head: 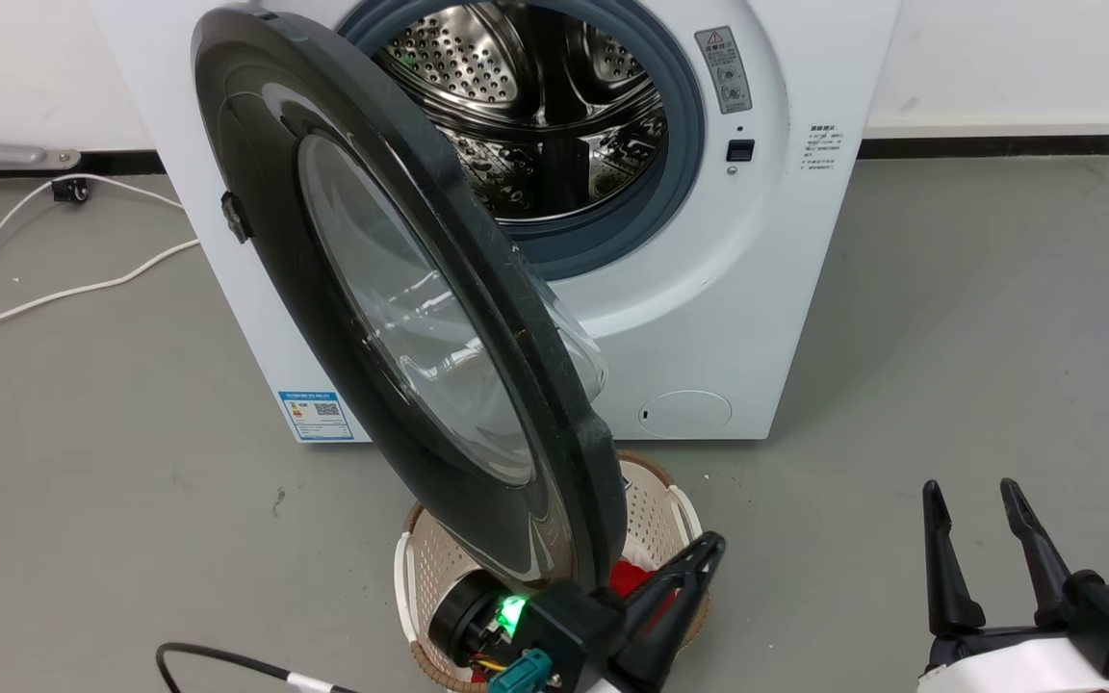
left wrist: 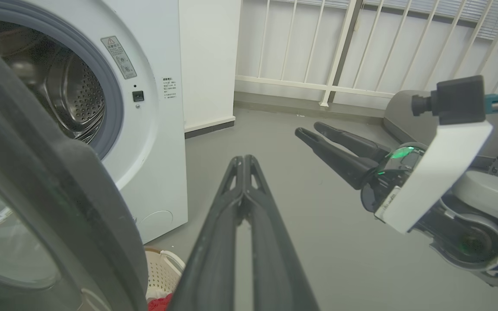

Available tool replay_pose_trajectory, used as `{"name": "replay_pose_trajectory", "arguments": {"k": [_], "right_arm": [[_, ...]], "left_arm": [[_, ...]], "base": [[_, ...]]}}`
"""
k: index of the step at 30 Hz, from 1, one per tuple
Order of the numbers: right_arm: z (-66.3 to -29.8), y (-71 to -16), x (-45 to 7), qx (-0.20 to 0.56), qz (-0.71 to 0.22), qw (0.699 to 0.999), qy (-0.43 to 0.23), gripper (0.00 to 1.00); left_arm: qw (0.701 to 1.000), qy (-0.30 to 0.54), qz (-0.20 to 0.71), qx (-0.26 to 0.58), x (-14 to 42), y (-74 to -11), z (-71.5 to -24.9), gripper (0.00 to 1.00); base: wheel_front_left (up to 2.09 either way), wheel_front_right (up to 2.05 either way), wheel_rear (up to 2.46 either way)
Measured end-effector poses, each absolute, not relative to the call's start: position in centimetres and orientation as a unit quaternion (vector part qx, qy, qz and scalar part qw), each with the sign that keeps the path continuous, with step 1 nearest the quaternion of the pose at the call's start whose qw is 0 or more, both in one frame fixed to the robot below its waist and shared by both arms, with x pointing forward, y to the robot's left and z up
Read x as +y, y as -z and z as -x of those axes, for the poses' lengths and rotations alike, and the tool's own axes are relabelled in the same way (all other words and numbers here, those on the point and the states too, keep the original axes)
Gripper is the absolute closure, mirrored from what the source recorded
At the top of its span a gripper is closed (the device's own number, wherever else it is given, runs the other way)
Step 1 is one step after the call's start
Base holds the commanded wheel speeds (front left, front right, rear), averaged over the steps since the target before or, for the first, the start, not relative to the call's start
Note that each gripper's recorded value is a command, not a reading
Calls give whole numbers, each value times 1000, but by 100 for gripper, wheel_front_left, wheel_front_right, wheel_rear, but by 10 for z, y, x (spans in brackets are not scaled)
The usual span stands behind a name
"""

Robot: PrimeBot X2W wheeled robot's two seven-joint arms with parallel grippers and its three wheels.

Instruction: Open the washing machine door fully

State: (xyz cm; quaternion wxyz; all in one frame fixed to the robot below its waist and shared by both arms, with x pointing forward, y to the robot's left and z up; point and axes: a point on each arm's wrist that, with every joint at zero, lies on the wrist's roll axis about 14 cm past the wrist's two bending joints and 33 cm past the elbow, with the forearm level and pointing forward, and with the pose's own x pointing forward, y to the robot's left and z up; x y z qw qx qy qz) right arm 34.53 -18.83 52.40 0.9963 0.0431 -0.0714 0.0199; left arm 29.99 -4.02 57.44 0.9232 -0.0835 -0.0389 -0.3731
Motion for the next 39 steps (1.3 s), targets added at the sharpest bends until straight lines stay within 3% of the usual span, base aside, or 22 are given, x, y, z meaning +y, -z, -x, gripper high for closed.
{"name": "replay_pose_trajectory", "arguments": {"k": [22,39], "right_arm": [[-344,-511,-186,-50,-58,997,-19,0],[-344,-509,-180,-46,-68,996,-28,0]], "left_arm": [[951,291,97,-37,-25,-553,-361,100],[962,250,102,-39,-10,-544,-365,100]], "base": [[0,0,0],[0,0,0]]}}
